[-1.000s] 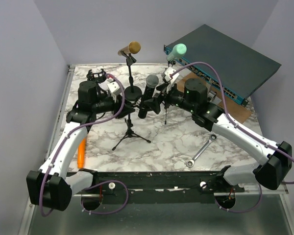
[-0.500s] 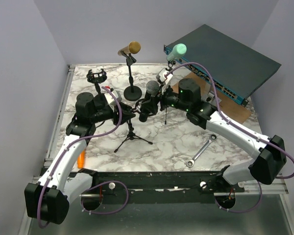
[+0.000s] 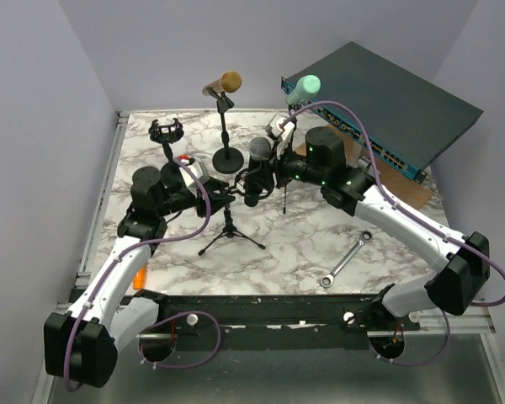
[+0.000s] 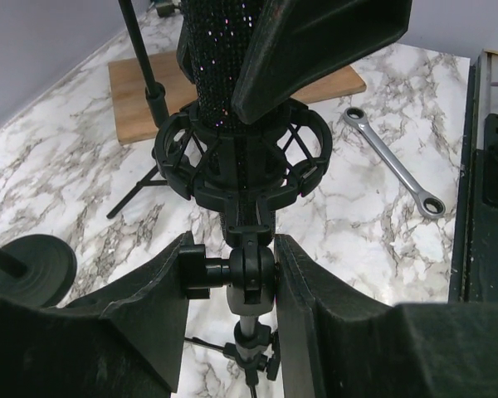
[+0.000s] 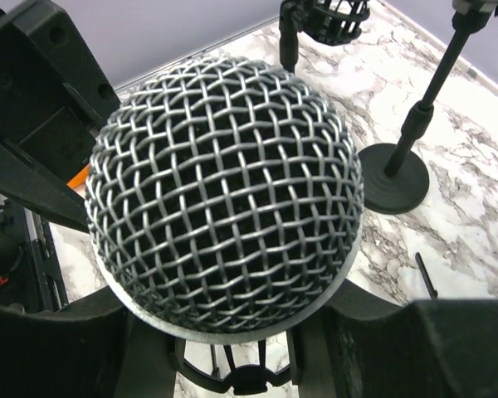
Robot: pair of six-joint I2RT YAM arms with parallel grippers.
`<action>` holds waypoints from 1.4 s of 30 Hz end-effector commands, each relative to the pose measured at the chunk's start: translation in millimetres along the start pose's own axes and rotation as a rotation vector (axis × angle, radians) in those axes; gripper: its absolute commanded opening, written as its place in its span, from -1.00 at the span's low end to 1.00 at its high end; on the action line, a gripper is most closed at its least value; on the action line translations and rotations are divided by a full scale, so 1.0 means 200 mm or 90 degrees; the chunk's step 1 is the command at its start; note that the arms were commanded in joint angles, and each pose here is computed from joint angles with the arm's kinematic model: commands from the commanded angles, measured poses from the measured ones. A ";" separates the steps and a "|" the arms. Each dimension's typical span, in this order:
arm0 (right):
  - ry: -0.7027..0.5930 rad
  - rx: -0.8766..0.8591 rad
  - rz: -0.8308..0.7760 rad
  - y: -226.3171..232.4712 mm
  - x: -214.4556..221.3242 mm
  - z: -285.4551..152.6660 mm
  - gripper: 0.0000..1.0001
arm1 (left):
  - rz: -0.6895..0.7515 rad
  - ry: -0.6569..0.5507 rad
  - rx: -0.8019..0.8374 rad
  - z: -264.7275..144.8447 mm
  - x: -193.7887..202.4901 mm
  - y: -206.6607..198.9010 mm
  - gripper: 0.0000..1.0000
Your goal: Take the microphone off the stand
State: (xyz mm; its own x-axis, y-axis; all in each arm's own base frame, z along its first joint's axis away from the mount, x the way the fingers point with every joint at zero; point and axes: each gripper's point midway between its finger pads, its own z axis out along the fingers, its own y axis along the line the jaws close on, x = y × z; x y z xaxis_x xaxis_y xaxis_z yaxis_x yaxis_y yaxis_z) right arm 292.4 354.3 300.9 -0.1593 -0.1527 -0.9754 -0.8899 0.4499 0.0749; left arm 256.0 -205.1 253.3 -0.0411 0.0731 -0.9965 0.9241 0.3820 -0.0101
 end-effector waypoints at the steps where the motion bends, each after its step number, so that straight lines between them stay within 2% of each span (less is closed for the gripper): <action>1: -0.058 -0.025 -0.048 0.06 -0.26 -0.06 -0.99 | -0.073 0.064 0.040 0.02 0.29 -0.08 -1.00; 8: -0.064 -0.047 -0.058 0.10 -0.35 -0.10 -0.99 | -0.079 0.096 0.040 0.05 0.32 -0.09 -1.00; 28: -0.104 -0.063 -0.128 0.17 -0.72 -0.27 -0.99 | -0.047 0.094 0.013 0.03 0.29 -0.06 -1.00; 34: -0.110 -0.100 -0.139 0.24 -0.80 -0.31 -0.99 | -0.040 0.089 0.009 0.03 0.26 -0.06 -1.00; 35: -0.110 -0.106 -0.137 0.25 -0.80 -0.32 -0.99 | -0.039 0.088 0.007 0.03 0.25 -0.06 -0.94; 38: -0.104 -0.124 -0.125 0.27 -0.78 -0.31 -0.99 | -0.031 0.081 0.006 0.03 0.21 -0.06 -0.47; 42: -0.089 -0.135 -0.116 0.27 -0.72 -0.28 -0.99 | -0.011 0.071 -0.002 0.00 0.13 -0.07 0.00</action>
State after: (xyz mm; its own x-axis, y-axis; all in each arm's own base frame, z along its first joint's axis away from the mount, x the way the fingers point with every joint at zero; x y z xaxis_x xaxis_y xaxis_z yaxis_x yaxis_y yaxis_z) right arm 249.2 342.4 476.1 0.1042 -0.0576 -0.9929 -0.9507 0.2874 -0.1165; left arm 256.2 -214.2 257.8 0.0162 0.0922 -0.9956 0.9227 0.3822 0.0504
